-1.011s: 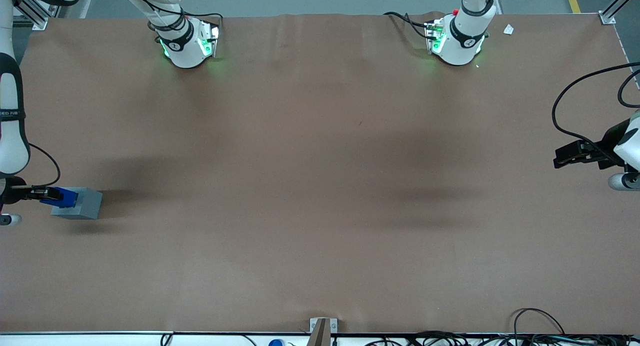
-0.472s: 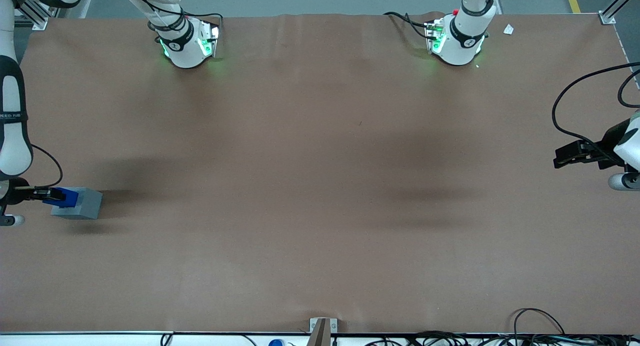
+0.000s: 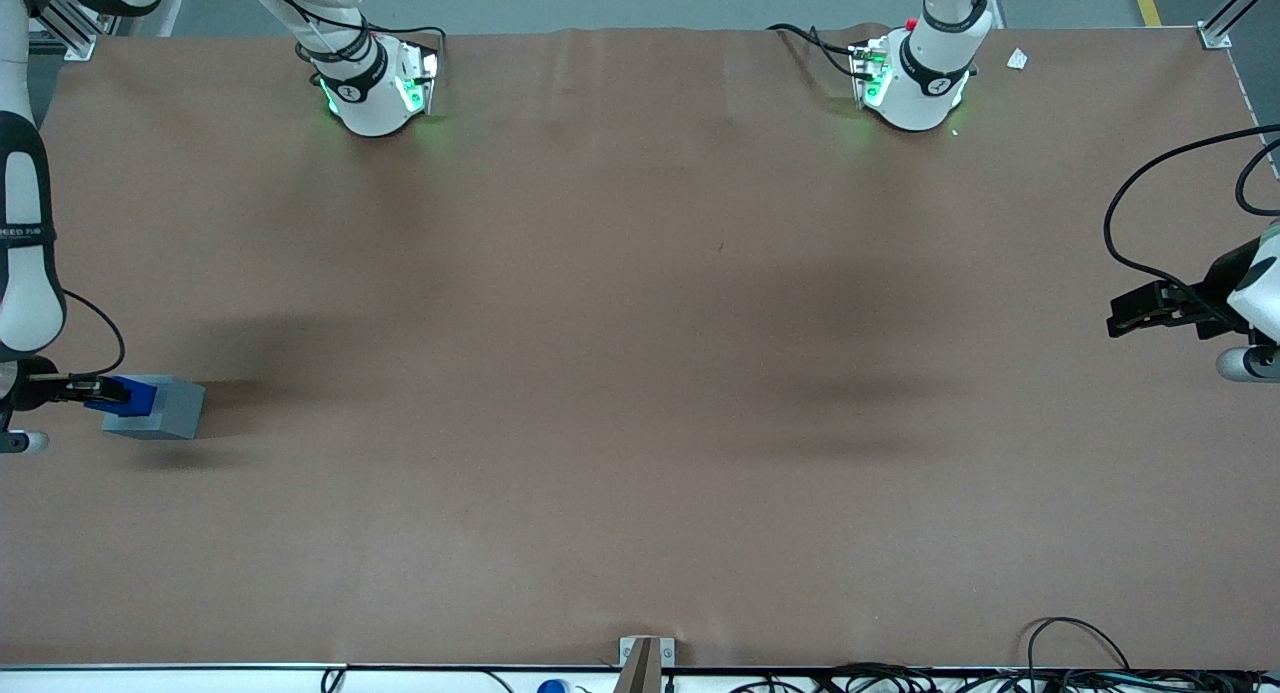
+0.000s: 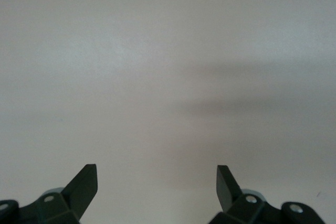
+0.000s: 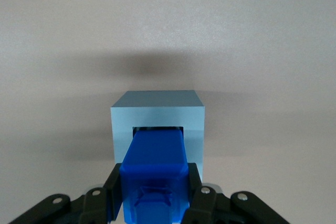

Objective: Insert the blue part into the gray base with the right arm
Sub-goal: 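Lower the blue block into the gray base's hole and press down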

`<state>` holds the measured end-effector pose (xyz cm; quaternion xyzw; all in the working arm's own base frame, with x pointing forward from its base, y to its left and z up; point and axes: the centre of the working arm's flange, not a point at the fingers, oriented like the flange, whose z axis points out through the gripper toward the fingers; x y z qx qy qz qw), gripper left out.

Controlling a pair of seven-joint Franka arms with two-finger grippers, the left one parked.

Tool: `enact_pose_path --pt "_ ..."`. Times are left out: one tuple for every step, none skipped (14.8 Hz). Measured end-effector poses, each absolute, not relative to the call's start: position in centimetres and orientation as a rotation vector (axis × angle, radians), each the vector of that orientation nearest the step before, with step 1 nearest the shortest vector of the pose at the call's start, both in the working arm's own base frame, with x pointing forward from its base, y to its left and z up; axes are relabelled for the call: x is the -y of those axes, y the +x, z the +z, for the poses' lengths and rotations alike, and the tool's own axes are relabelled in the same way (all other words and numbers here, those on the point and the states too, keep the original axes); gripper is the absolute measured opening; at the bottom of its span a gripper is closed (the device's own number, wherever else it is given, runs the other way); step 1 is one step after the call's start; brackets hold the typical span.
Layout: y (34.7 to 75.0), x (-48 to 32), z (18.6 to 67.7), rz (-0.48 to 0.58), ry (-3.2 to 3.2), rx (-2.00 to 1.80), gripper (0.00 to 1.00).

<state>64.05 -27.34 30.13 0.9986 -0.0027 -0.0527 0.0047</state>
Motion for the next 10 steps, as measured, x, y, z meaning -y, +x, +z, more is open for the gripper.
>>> enact_pose_path --pt "64.06 27.35 30.03 -0.165 3.128 0.008 0.51" --pt "64.07 27.36 29.86 -0.166 3.128 0.008 0.51" --pt "64.08 27.36 29.68 -0.167 3.128 0.008 0.51" --pt "64.08 27.37 29.53 -0.17 3.128 0.008 0.51" --pt "64.08 27.37 29.43 -0.172 3.129 0.008 0.51" --pt "64.07 27.37 29.36 -0.173 3.129 0.008 0.51" --pt "64.07 27.37 29.3 -0.174 3.129 0.008 0.51" --pt "64.07 27.37 29.22 -0.176 3.129 0.008 0.51" --pt "64.06 27.37 29.13 -0.178 3.13 0.008 0.51" --pt "64.06 27.37 29.05 -0.178 3.13 0.008 0.51"
